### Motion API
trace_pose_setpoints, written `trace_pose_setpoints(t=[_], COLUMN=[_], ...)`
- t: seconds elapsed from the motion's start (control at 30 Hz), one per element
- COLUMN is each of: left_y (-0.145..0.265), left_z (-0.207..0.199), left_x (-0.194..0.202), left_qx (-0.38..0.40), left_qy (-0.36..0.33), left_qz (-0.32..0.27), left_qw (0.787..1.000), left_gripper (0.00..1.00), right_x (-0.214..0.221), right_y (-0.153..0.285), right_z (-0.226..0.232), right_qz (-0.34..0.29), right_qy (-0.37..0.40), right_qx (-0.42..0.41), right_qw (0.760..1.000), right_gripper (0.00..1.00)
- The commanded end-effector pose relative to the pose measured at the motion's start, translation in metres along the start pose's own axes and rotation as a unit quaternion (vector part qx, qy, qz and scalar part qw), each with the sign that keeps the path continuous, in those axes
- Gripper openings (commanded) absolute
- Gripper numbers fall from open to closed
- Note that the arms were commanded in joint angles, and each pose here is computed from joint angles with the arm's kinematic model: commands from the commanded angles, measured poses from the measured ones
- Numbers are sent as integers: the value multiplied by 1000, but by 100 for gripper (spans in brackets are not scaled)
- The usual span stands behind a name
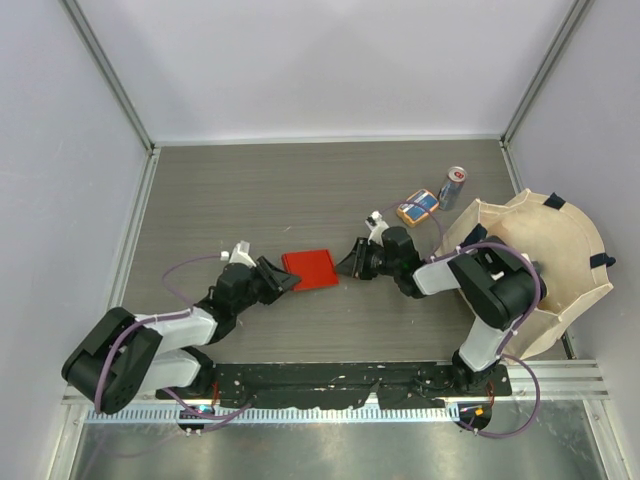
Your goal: Fold the paper box
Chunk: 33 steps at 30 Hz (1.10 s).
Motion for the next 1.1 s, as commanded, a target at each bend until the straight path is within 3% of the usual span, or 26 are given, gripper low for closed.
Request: trace_pose_setpoints(t=[0.0,0.17,0.3,0.4,0.47,0.53,0.63,0.8,1.07], left_y=[3,14,23,32,36,38,42,53,63], left_z=[-20,-29,-30,-32,-34,-38,-42,-37,-43], left_x=[-19,-23,-26,-23,-21,-17,-11,-3,-5], left_qx=[21,14,-26,-45,-47,-38,-23,-40,-30], left_qy=[30,74,124,180,211,261,314,345,372], left_qz=[-30,-19,12,46,66,99,135,151,157], left_qw=[999,997,992,982,974,959,940,925,914], left_gripper=[37,33,18,13,13,6,0,0,0], right_x=[2,-17,-30,-33,-11,13,24,51,69], right_y=[10,24,43,57,58,59,56,51,35], right_z=[-15,6,29,55,78,107,123,143,136], right_qz=[2,-17,-42,-55,-35,-27,-23,26,76], right_qy=[13,58,144,223,314,387,458,552,580], right_qx=[70,91,108,96,85,61,65,50,57], right_qw=[997,994,983,968,945,920,886,832,809], right_gripper=[27,41,64,70,71,72,72,72,69])
Point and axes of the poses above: each gripper's point midway between its finger pads, its own y axis back along the fingers, its own z axis along the line the jaws close on, x = y × z, the point moved 6 cm from there along y, back along the fingers, and after that the axes turned 11 degrees about -y, right-handed, at the moved point
